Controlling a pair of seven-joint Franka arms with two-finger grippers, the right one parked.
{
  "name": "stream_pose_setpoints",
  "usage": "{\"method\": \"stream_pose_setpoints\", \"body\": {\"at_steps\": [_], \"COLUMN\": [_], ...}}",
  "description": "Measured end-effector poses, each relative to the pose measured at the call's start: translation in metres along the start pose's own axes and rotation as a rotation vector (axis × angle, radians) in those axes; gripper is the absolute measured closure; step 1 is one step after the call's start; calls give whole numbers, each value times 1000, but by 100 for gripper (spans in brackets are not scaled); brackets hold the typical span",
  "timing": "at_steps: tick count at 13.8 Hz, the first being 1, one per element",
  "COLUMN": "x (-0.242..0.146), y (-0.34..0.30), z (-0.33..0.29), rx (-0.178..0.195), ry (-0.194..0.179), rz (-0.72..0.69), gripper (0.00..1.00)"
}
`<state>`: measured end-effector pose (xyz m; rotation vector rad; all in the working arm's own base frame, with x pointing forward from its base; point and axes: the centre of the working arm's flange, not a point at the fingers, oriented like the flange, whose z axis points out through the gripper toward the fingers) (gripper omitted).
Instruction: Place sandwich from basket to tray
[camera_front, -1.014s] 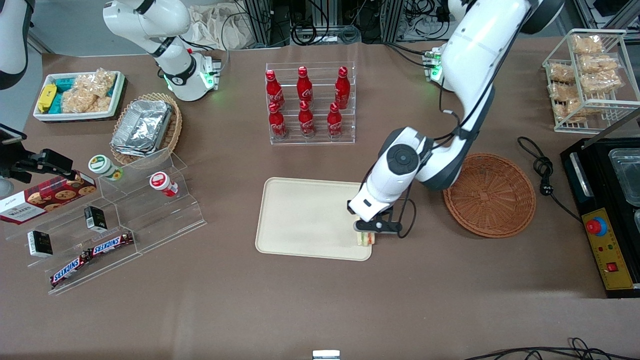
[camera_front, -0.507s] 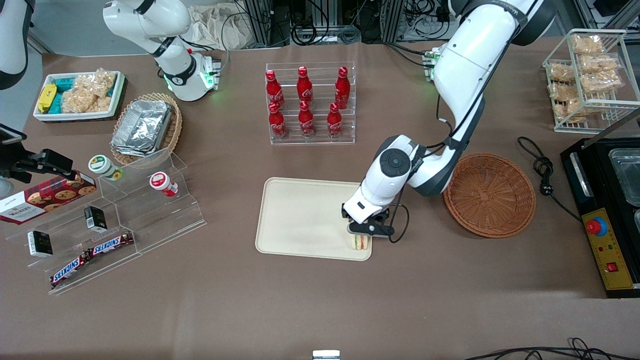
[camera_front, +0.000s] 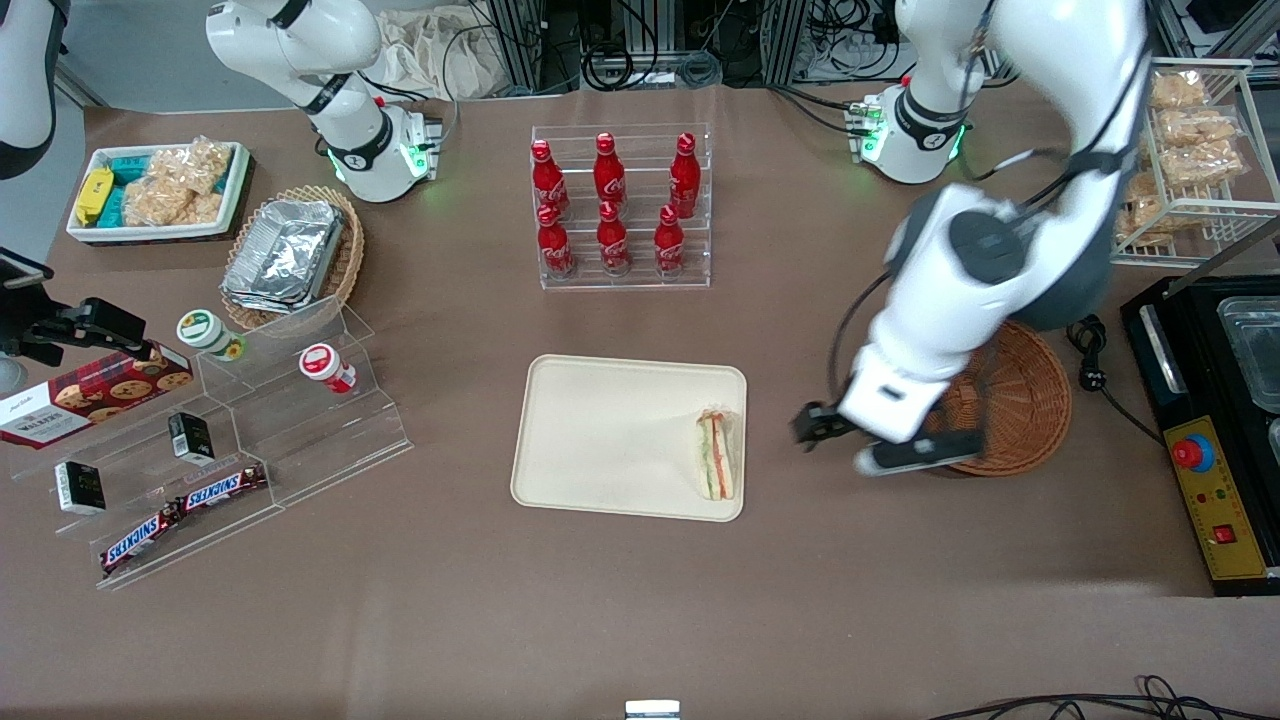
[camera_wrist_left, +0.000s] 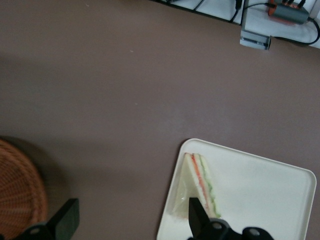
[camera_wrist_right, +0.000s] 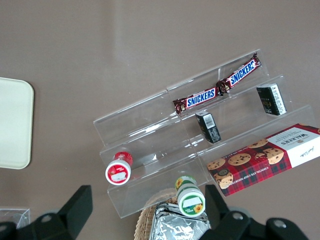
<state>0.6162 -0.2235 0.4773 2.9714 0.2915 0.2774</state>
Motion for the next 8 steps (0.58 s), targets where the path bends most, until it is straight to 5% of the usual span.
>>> {"method": "stream_pose_setpoints", "body": {"at_steps": [4,8], "x": [9,3], "y": [-99,-157], "z": [-87,-150], "rx": [107,133], "ry": [-198,-224], "rz": [50,76], "gripper": [1,1]}}
